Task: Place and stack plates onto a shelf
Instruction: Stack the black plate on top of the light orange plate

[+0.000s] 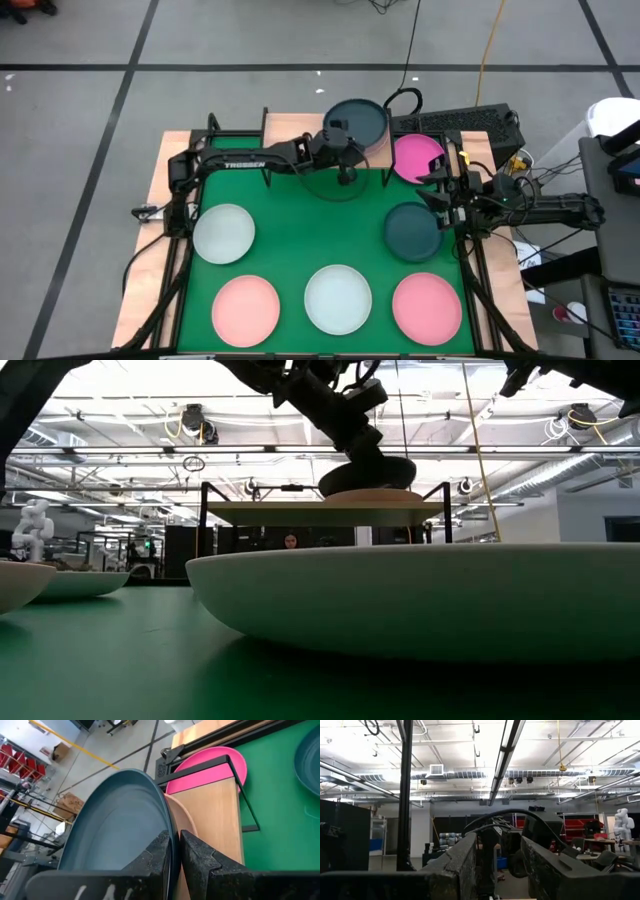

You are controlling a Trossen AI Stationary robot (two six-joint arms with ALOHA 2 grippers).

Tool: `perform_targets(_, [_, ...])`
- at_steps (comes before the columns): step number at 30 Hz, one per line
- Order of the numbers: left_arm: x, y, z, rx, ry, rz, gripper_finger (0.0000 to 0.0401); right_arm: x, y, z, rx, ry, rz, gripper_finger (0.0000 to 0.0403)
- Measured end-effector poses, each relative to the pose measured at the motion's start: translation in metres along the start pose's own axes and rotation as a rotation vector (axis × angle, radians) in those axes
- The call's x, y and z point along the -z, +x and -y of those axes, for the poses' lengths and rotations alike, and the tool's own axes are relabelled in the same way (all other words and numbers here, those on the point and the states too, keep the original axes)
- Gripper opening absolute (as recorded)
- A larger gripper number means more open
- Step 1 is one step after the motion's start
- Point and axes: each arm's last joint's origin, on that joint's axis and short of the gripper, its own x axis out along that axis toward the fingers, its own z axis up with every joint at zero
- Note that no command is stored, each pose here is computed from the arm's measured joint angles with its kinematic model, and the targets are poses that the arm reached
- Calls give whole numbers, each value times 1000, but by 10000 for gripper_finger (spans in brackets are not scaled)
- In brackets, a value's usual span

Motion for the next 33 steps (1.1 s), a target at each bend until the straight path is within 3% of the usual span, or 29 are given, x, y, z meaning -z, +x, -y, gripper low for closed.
perform_targets(33, [-2,0,-1,21,-84,40,47,0,0,0,1,0,0,141])
